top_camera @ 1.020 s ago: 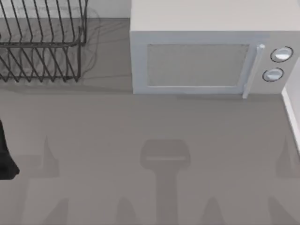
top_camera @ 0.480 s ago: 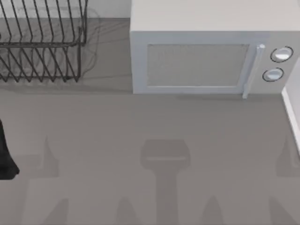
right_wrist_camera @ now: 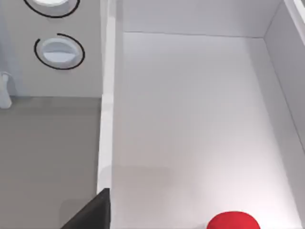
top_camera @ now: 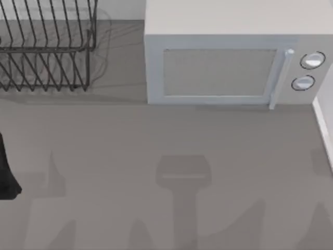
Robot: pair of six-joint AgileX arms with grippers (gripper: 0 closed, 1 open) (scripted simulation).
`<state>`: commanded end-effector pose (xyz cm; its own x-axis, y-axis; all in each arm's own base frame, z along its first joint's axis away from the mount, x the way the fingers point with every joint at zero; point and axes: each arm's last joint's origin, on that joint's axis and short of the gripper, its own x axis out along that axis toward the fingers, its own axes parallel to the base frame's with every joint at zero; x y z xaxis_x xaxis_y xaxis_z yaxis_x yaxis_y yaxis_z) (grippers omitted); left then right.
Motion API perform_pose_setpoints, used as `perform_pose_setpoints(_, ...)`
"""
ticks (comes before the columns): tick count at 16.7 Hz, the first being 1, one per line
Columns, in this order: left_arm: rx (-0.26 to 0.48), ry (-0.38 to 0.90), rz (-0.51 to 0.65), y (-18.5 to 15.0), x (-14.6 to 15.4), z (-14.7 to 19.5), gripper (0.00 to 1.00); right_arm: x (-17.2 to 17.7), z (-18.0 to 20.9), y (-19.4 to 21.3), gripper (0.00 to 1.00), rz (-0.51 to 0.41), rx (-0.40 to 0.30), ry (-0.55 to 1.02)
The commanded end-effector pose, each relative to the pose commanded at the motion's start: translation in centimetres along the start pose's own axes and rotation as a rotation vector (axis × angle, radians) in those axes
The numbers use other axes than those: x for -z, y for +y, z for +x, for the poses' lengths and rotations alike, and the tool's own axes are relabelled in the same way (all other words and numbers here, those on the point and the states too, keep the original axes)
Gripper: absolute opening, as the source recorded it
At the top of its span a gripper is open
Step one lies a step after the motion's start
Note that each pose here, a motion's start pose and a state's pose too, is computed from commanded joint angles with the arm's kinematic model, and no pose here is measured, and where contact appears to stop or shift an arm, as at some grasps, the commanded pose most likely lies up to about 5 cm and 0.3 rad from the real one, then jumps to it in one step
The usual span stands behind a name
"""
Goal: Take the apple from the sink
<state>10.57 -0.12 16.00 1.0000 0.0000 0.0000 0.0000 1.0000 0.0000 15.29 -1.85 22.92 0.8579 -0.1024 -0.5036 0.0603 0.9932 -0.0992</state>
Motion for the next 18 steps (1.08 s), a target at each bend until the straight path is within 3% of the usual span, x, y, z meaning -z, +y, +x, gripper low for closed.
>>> perform_pose_setpoints(5,0.000,0.000,0.000,0.0,0.0,0.0,1.00,-4.3,6.5,-2.4,1.00,-0.023,-0.006,0.439)
perform_pose_setpoints(10,0.000,0.000,0.000,0.0,0.0,0.0,1.00,-4.5,14.8,-5.2,1.00,-0.013,-0.061,0.819)
perform_pose_setpoints(14,0.000,0.000,0.000,0.0,0.0,0.0,1.00,-3.2,19.1,-6.7,1.00,0.001,-0.104,0.995)
perform_pose_setpoints(18,0.000,0.000,0.000,0.0,0.0,0.0,1.00,-2.8,20.1,-7.2,1.00,0.006,-0.116,1.037)
